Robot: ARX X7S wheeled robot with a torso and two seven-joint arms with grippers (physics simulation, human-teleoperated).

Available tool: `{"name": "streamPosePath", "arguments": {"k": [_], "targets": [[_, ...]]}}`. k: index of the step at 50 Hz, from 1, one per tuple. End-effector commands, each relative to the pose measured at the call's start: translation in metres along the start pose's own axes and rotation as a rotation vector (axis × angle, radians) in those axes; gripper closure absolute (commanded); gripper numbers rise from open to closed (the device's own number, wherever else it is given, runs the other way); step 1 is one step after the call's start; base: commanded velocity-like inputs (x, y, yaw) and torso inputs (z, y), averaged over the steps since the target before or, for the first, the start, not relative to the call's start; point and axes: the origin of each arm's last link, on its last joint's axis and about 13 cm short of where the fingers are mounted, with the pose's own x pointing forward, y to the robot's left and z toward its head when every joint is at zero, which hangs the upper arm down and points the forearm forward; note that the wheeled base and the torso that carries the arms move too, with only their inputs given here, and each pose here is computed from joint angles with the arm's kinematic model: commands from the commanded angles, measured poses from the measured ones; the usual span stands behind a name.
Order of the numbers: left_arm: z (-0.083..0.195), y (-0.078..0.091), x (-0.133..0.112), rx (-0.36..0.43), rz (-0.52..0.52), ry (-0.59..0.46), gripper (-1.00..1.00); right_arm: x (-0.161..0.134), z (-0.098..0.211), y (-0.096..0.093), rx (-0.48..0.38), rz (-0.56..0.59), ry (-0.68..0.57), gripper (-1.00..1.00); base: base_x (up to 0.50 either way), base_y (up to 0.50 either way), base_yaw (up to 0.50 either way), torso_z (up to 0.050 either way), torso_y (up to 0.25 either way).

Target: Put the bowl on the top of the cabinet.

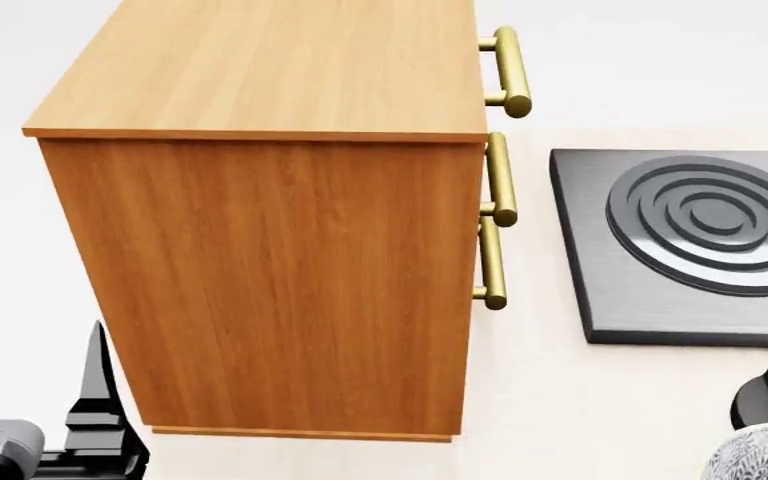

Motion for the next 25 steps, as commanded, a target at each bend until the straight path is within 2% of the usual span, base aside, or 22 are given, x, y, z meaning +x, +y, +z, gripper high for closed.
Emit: {"name": "streamPosePath", "arguments": {"k": [1, 25], "targets": [[0.0002, 0.0, -0.0002, 0.0, 0.001, 0.0, -1.0, 0.0029, -0.0014, 0.0012, -0.003, -0.001, 0.006, -1.0, 0.0, 0.0, 0.0, 0.0, 0.0], [-0.0012, -0.0003, -0.0002, -0.001, 0.0, 0.002, -1.0, 0.0085, -0.0049, 0.0028, -0.002, -0.004, 0.018, -1.0, 0.0, 0.0, 0.0, 0.0, 0.0]]}}
